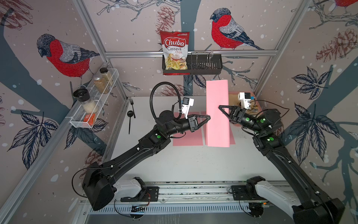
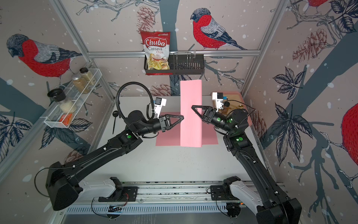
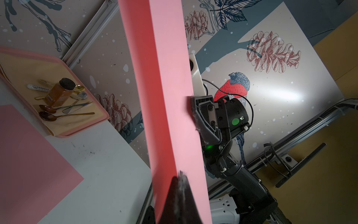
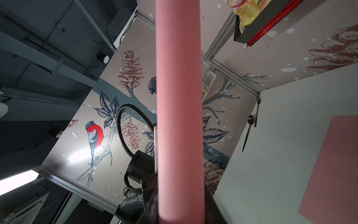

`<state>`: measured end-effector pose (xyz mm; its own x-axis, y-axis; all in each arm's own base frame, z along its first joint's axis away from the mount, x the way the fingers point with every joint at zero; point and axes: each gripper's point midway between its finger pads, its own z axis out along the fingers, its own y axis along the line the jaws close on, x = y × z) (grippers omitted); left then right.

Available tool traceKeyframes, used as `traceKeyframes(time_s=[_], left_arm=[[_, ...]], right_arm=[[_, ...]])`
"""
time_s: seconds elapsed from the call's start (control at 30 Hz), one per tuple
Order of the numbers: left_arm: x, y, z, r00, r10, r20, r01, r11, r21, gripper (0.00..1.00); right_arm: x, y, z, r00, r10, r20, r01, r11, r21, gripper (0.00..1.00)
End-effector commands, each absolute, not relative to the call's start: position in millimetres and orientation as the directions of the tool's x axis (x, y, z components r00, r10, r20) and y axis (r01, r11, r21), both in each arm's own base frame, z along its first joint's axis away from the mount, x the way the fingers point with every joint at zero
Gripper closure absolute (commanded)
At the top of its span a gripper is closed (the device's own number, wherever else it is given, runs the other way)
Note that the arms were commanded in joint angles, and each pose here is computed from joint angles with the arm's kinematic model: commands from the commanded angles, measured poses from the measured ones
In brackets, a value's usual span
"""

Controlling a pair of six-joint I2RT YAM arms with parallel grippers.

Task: Fold the rectangular paper in half along the long edge
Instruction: Fold the paper.

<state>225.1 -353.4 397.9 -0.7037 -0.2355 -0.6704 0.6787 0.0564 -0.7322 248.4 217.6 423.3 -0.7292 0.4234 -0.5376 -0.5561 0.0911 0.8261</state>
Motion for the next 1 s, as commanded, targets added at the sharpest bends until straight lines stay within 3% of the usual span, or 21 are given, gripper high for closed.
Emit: traceKeyframes(time_s=[0.0, 0.23, 0.47, 0.63, 0.97], left_arm=[[222, -352, 409, -0.670, -0.253, -0.698, 0.714, 0.039, -0.699, 0.98], [222, -351, 412, -0.665, -0.258, -0.701, 0.717, 0.041, -0.696, 0.80], [221, -344, 421, -0.634, -0.274, -0.723, 0.738, 0.067, -0.672, 0.73], [218, -333, 435, -0.583, -0.309, -0.751, 0.766, 0.098, -0.635, 0.62], [219, -332, 431, -0.581, -0.309, -0.753, 0.766, 0.106, -0.635, 0.57]], right_arm=[[244, 217, 432, -0.701, 0.422, -0.574, -0.601, 0.083, 0.795, 0.73], [242, 217, 433, -0.700, 0.418, -0.579, -0.606, 0.080, 0.791, 0.73], [235, 216, 436, -0.704, 0.399, -0.588, -0.618, 0.066, 0.784, 0.73], [230, 214, 440, -0.708, 0.397, -0.585, -0.624, 0.038, 0.781, 0.73], [219, 214, 447, -0.733, 0.388, -0.559, -0.630, -0.073, 0.774, 0.73]])
